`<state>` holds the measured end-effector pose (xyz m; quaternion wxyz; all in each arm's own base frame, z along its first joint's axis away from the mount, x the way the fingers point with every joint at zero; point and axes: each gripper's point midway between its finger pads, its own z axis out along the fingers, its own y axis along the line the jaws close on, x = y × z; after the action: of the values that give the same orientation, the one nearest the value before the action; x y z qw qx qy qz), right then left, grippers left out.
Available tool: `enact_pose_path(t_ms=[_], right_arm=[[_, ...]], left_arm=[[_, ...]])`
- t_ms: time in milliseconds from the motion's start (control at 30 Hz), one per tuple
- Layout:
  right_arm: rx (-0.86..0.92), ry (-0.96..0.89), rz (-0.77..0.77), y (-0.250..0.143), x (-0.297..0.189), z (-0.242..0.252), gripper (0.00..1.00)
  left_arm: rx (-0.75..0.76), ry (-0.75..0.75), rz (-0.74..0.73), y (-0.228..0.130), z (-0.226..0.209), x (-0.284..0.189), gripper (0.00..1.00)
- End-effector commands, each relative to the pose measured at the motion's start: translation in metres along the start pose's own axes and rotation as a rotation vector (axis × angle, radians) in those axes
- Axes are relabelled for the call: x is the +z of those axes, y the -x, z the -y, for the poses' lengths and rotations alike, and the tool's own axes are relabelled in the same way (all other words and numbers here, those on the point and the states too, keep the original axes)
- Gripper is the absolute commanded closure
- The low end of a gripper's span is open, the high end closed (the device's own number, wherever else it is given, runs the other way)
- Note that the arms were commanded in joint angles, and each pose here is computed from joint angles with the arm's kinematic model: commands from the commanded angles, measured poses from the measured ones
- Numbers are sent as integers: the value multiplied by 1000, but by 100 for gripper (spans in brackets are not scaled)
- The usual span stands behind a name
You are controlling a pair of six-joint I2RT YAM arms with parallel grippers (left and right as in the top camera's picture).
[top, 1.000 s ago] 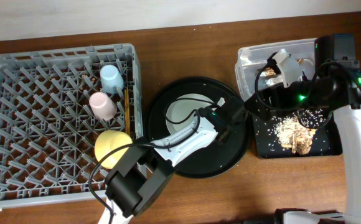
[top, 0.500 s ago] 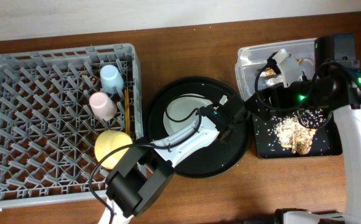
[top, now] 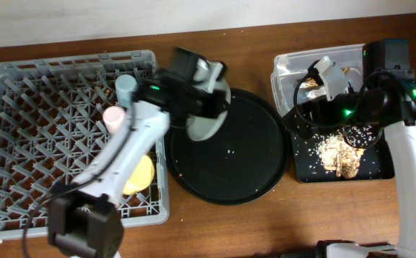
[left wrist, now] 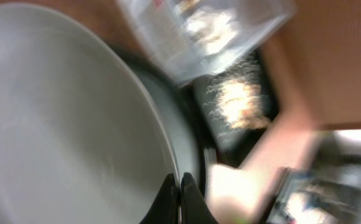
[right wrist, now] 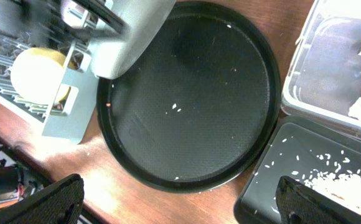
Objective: Sort waste into correct bins and load items into the dishwasher rack
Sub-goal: 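Lift the white plate with the left gripper and carry it to the rack, then stand the white plate upright in the rack with the left gripper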
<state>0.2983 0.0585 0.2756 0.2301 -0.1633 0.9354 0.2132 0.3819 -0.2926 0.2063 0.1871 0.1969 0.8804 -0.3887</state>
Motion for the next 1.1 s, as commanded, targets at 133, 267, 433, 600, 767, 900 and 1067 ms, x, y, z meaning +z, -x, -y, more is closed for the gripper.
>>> enact_pose_path(t_ms=[133, 267, 433, 600, 767, 900, 1067], right_arm=[[7, 1, 1, 0, 1, 1, 1], [7, 1, 1, 0, 1, 1, 1], [7, 1, 1, 0, 1, 1, 1], [7, 1, 1, 0, 1, 1, 1], [7, 1, 1, 0, 1, 1, 1], [7, 1, 1, 0, 1, 1, 1], [7, 1, 1, 0, 1, 1, 1]], left_arm=[[-6, -551, 236, 47, -5, -162, 100], [-38, -579, 313, 49, -31, -204, 100], [-156, -517, 393, 46, -71, -239, 100], [-237, -448, 415, 39, -98, -241, 100], [-337, -471, 379, 24, -120, -219, 100], [-384, -481, 361, 15, -139, -202, 100], [-443, -492, 339, 8, -167, -182, 100]])
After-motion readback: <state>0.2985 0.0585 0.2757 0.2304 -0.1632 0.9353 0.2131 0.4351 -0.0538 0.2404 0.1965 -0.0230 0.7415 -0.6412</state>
